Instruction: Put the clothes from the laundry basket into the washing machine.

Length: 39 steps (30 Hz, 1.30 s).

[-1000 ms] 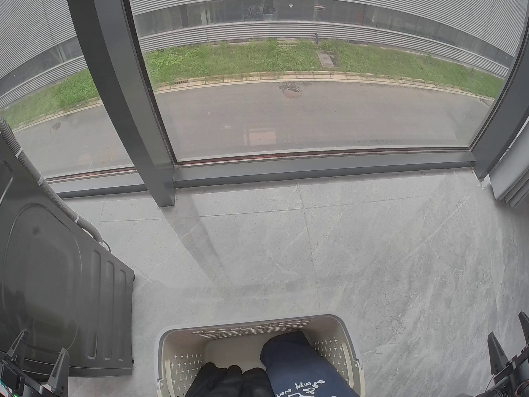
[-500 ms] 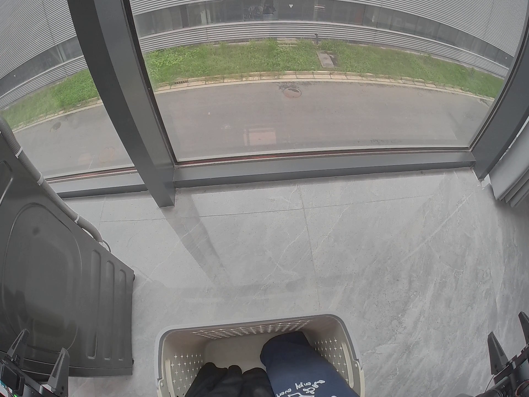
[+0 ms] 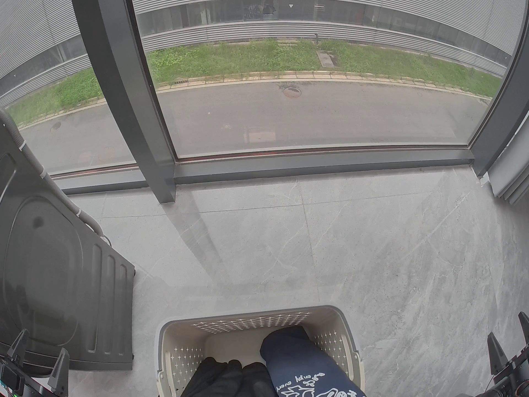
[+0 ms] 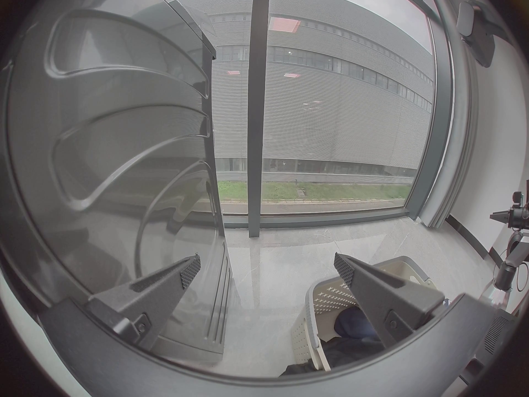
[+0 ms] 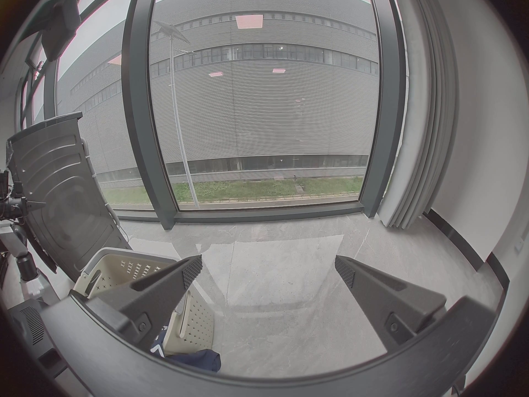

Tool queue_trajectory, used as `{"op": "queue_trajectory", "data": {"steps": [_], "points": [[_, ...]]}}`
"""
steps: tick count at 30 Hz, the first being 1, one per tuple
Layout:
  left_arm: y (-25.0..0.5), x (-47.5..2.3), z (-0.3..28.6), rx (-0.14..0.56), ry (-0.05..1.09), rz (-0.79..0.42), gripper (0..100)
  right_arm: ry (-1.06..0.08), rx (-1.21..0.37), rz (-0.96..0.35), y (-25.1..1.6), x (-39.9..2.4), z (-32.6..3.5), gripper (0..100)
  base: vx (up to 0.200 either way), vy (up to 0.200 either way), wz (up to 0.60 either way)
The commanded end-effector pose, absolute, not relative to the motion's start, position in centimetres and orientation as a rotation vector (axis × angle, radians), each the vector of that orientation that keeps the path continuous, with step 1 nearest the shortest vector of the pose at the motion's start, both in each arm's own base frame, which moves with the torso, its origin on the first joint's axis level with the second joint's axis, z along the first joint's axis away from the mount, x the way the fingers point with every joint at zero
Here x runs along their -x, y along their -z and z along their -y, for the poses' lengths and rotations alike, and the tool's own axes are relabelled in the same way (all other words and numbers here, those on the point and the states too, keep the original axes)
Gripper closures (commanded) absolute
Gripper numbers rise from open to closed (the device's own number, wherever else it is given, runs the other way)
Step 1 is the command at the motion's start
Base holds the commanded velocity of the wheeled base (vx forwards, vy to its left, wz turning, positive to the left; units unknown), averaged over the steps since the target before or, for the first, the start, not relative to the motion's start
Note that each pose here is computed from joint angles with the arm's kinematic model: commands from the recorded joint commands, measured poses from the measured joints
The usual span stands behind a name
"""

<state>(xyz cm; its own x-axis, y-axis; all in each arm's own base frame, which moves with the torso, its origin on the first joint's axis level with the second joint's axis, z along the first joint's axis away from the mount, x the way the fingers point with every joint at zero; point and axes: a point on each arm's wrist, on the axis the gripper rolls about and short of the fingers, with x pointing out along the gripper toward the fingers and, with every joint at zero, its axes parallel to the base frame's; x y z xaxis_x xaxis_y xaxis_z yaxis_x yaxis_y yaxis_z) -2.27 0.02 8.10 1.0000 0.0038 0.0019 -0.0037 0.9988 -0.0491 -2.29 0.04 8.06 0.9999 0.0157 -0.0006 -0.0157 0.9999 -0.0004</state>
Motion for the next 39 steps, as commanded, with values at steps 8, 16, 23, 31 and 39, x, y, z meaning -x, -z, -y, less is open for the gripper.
{"op": "queue_trajectory", "data": {"steps": [8, 16, 23, 31, 39], "points": [[-7.65, 2.21, -0.02, 0.051, -0.005, -0.006, 0, -0.015, 0.002, -0.003, -7.56, 2.28, -0.04, 0, -0.2, 0.0, 0.0], [-7.65, 2.21, -0.03, 0.052, -0.006, -0.006, 0, -0.018, 0.002, -0.003, -7.56, 2.28, -0.04, 0, -0.2, 0.0, 0.0], [-7.65, 2.21, -0.03, 0.052, -0.006, -0.006, 0, -0.018, 0.002, -0.003, -7.56, 2.28, -0.05, 0, -0.2, 0.0, 0.0], [-7.65, 2.21, -0.03, 0.052, -0.006, -0.006, 0, -0.018, 0.002, -0.003, -7.56, 2.28, -0.05, 0, -0.2, 0.0, 0.0], [-7.65, 2.21, -0.03, 0.052, -0.006, -0.006, 0, -0.018, 0.003, -0.003, -7.56, 2.28, -0.05, 0, -0.2, 0.0, 0.0]]}}
